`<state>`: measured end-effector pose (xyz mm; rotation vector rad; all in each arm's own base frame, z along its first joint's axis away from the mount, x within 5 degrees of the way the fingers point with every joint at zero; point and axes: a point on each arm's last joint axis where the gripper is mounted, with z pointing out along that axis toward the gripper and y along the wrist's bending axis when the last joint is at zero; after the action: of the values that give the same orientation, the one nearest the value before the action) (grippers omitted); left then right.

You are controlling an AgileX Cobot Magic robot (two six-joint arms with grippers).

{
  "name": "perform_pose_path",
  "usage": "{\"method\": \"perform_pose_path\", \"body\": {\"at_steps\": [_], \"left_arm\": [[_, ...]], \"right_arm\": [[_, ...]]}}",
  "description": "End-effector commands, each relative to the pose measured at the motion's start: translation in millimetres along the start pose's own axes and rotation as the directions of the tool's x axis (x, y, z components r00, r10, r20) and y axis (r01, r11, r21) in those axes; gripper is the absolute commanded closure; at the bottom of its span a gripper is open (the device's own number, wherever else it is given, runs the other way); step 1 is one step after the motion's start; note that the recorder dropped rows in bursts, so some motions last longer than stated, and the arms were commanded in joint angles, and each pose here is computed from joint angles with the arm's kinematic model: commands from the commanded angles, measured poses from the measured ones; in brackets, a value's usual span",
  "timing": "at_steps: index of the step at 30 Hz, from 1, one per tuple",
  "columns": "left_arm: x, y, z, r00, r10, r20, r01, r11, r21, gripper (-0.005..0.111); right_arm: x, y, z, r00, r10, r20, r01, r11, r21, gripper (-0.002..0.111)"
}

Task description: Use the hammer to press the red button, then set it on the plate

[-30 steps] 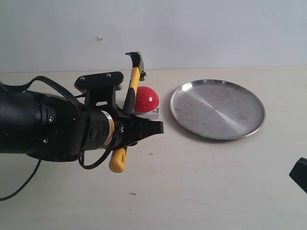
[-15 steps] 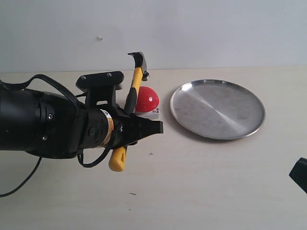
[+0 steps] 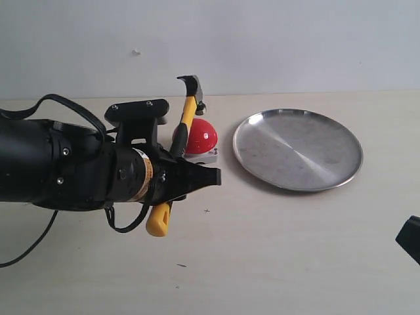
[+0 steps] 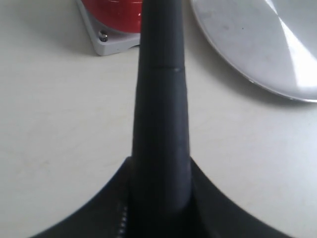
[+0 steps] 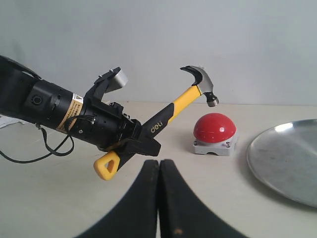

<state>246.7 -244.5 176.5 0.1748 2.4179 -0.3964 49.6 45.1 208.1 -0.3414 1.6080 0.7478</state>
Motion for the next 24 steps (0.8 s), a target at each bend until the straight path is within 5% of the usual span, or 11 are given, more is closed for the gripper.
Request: {"method": "perform_pose_path", "body": {"at_steps": [1,10,24], "left_arm": [[-9,-0.9,-5,0.999,0.04,0.029,-0.04,0.999,-0.003,0.107],[-36,-8.5,-20,0.981,0.179,-0.079,-0.188,0.974,-0.124,0.107],[-43,-14.8,-25,0.987,0.143,-0.074,-0.15,0.983,-0.103,0.107]], "right_arm": [[1,0,0,1.0,-0.012,0.001,0.012,1.0,-0.003,0.108],[1,0,0,1.0,-0.01,0.001,0.01,1.0,-0.003,0.108],[1,0,0,1.0,-0.01,0.001,0.01,1.0,-0.003,0.108]]}}
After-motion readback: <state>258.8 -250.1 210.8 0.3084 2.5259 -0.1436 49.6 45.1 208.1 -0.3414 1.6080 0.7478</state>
